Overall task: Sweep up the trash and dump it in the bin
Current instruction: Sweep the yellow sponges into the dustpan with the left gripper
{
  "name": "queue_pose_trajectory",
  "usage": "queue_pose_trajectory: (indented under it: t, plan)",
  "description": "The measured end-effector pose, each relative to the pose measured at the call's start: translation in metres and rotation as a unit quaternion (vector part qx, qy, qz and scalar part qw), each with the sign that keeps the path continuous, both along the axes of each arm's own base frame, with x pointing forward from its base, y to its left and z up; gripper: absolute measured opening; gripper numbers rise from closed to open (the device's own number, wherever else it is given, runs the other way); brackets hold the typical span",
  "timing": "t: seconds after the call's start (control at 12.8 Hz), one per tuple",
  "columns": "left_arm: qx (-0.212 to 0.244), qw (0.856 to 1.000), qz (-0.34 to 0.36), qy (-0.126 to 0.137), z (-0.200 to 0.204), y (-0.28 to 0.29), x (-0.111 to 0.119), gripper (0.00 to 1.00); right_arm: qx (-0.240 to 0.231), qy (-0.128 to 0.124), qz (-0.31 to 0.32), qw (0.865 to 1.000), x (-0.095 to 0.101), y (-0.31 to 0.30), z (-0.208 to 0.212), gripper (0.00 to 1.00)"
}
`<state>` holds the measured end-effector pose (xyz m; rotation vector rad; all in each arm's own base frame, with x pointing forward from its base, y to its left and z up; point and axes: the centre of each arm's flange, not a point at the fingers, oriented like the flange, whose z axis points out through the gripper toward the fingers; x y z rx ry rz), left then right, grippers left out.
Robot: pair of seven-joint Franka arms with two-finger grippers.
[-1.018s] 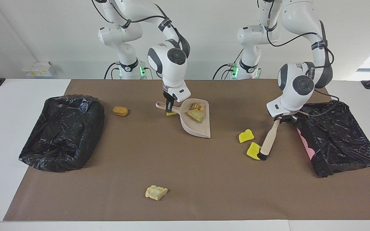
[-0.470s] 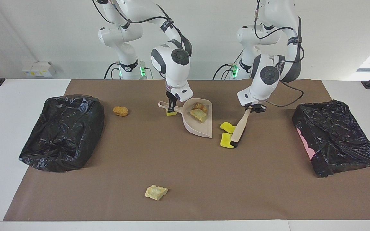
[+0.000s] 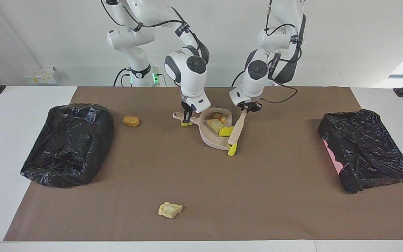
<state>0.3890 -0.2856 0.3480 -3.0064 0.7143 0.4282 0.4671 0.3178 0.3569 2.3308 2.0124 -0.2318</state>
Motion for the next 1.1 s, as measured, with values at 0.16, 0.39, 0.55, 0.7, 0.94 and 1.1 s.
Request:
queue_pose_trajectory:
  t: [0.16,0.39,0.55,0.7,0.94,1.1]
  plan:
    - [0.000,1.000,0.019,0.020,0.005,-0.010,-0.013,0.26,0.000,0.000,0.000,1.000,0.000,0.000,0.000,0.33]
    - [0.007,0.999,0.024,0.046,0.022,-0.023,-0.023,0.26,0.001,-0.001,-0.001,1.000,0.001,-0.001,0.001,0.33]
    - [0.000,0.998,0.025,0.050,0.038,-0.041,-0.030,0.26,0.001,-0.001,-0.001,1.000,0.001,-0.001,0.002,0.33]
    - [0.000,0.998,0.027,0.051,0.056,-0.045,-0.028,0.26,0.001,-0.002,-0.003,1.000,0.002,-0.002,0.002,0.33]
    - [0.010,0.997,0.048,0.060,0.078,-0.022,-0.018,0.26,0.008,-0.003,-0.018,1.000,0.013,-0.014,0.007,0.33]
    - [0.014,0.996,0.067,0.059,0.092,-0.003,-0.013,0.26,0.016,-0.005,-0.025,1.000,0.020,-0.019,0.013,0.33]
